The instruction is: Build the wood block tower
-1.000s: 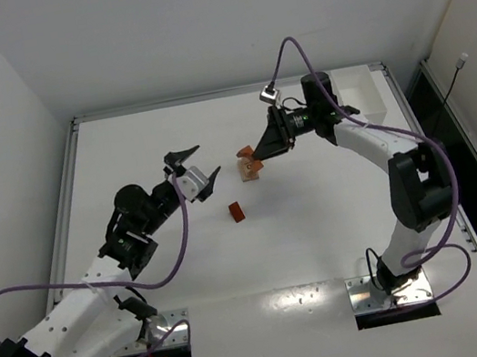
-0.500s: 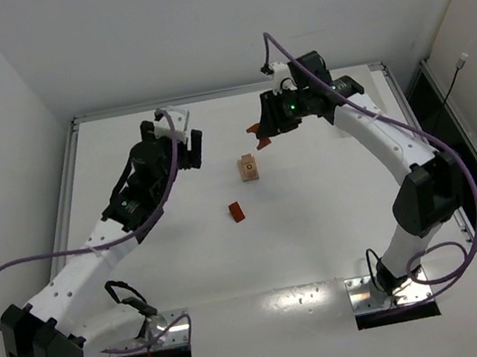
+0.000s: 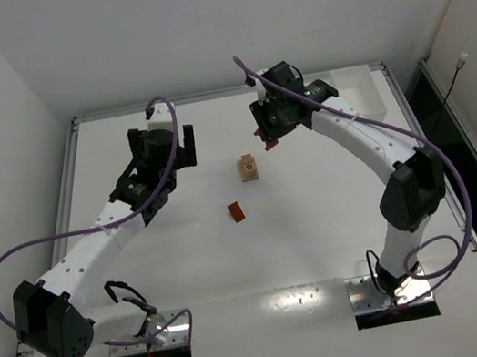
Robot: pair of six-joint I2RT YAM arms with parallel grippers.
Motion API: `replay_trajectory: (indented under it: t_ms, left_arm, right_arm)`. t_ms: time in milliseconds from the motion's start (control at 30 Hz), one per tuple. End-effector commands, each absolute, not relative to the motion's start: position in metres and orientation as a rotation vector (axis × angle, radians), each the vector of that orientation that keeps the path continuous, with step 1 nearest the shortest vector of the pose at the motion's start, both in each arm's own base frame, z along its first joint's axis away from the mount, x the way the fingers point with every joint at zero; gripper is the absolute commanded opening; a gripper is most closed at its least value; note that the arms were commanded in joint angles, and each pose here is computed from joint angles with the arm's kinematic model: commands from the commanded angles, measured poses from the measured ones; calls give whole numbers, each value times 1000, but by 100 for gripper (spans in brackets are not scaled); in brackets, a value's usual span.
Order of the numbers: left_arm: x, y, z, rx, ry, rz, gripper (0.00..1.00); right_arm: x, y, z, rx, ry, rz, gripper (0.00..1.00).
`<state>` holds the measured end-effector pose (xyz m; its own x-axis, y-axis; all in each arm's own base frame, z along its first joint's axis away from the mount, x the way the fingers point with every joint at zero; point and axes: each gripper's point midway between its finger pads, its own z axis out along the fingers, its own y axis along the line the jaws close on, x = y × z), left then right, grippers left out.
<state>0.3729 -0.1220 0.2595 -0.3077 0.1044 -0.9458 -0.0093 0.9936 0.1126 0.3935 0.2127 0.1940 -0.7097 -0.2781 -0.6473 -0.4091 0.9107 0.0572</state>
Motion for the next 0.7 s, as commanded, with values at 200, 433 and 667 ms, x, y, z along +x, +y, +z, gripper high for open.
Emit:
replay_trajectory:
  t_ms: [200, 433, 667]
  left_arm:
    - [378, -70, 268, -137, 1880, 186, 89]
    - [377, -55, 263, -177, 1886, 209, 89]
    - [380, -53, 256, -189, 1900, 218, 89]
  right_arm:
    - [432, 228, 177, -455, 2432, 156, 0]
    - [443, 235, 170, -439, 2462, 127, 0]
    - [437, 197, 155, -412, 2478, -40, 0]
